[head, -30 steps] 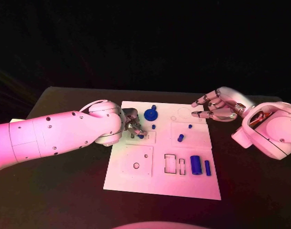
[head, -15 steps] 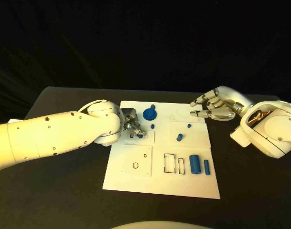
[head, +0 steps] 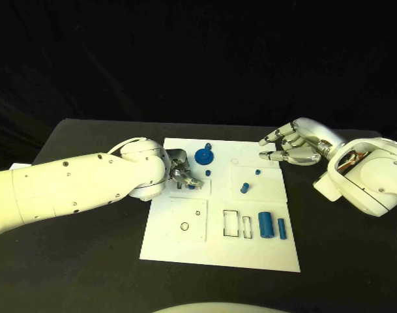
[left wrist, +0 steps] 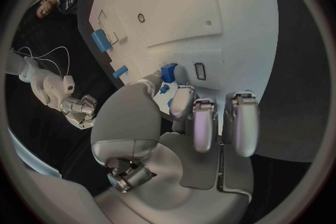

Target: Assemble the parts on the task board

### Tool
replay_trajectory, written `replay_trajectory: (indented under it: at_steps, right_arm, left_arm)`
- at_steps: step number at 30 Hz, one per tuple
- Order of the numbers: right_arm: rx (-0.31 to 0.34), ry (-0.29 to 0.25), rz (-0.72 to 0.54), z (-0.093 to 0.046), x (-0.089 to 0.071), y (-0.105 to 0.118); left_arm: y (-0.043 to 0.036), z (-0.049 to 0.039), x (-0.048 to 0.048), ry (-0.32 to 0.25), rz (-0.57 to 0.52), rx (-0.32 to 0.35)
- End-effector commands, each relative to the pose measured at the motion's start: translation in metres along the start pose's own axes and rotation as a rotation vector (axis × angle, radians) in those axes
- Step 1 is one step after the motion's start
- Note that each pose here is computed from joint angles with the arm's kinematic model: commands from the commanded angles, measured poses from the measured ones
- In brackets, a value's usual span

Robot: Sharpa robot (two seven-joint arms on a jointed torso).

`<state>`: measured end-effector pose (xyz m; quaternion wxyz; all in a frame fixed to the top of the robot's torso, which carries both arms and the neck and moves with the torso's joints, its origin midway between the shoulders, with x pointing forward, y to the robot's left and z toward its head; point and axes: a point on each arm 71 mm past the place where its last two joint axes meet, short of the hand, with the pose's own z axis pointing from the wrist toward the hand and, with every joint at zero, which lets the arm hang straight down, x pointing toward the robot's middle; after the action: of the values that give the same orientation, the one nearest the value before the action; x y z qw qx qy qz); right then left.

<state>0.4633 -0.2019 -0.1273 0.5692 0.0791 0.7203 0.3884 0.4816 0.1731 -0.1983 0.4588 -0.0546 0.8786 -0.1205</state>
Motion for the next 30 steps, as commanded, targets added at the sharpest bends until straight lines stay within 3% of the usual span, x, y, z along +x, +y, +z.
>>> replay_trajectory:
  at_steps: [1, 17, 30]
  right_arm:
    - [-0.007, 0.008, -0.003, 0.0, 0.001, 0.001]
    - [-0.007, 0.006, -0.003, 0.0, 0.0, 0.001]
    - [-0.004, 0.006, -0.003, 0.0, 0.0, -0.001]
  left_arm:
    - [-0.0026, 0.0006, 0.0056, 0.034, 0.006, 0.013]
    - [-0.0006, 0.0002, 0.0013, 0.0, -0.031, 0.009]
    - [0.0026, -0.0101, -0.0161, -0.029, -0.066, 0.02]
